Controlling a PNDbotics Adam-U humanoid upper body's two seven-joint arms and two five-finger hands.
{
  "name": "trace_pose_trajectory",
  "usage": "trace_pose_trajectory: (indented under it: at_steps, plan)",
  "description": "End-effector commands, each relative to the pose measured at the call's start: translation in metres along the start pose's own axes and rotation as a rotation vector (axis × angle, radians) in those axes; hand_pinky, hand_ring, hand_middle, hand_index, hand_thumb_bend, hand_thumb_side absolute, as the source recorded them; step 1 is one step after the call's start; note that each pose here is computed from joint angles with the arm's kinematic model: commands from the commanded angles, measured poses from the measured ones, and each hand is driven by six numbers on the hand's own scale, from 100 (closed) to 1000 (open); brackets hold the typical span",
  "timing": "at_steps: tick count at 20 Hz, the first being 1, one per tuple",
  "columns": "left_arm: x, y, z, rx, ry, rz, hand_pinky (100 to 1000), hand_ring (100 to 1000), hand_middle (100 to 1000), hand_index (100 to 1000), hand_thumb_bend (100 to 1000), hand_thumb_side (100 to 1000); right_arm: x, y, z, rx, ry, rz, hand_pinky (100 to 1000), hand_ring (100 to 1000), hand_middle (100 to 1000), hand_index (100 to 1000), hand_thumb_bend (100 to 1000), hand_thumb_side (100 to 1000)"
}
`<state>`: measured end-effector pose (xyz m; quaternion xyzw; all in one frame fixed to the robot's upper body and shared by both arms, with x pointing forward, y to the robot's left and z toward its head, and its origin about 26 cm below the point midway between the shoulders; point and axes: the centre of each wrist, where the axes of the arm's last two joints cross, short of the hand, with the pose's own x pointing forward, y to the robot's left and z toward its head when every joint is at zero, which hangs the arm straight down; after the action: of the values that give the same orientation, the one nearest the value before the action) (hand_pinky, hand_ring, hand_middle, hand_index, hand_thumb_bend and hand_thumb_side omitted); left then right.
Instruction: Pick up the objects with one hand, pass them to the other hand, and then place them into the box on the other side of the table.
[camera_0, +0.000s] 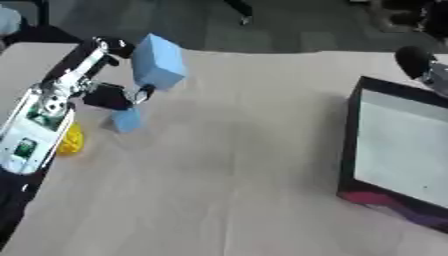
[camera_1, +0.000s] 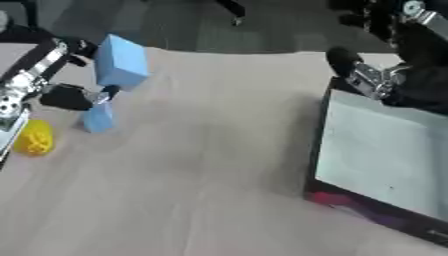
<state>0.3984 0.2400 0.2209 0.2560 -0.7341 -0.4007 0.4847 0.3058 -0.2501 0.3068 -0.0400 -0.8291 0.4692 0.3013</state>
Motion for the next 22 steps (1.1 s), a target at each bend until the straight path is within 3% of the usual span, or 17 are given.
trace_pose_trajectory:
  at_steps: [1, 15, 22]
  plan:
    - [0.013, -0.009, -0.002, 0.036, -0.058, 0.028, 789, 797, 644, 521, 100, 100, 0.012, 0.004, -0.013, 0.068, -0.022, 0.043, 977, 1000, 1000, 983, 243, 496]
    - [0.030, -0.043, -0.003, 0.057, -0.149, 0.034, 785, 794, 629, 512, 100, 100, 0.028, 0.016, -0.041, 0.173, -0.011, 0.125, 967, 1000, 1000, 968, 289, 443]
    - [0.040, -0.052, -0.003, 0.072, -0.208, 0.029, 784, 794, 624, 508, 100, 100, 0.018, 0.023, -0.057, 0.209, 0.016, 0.149, 962, 1000, 1000, 968, 335, 414]
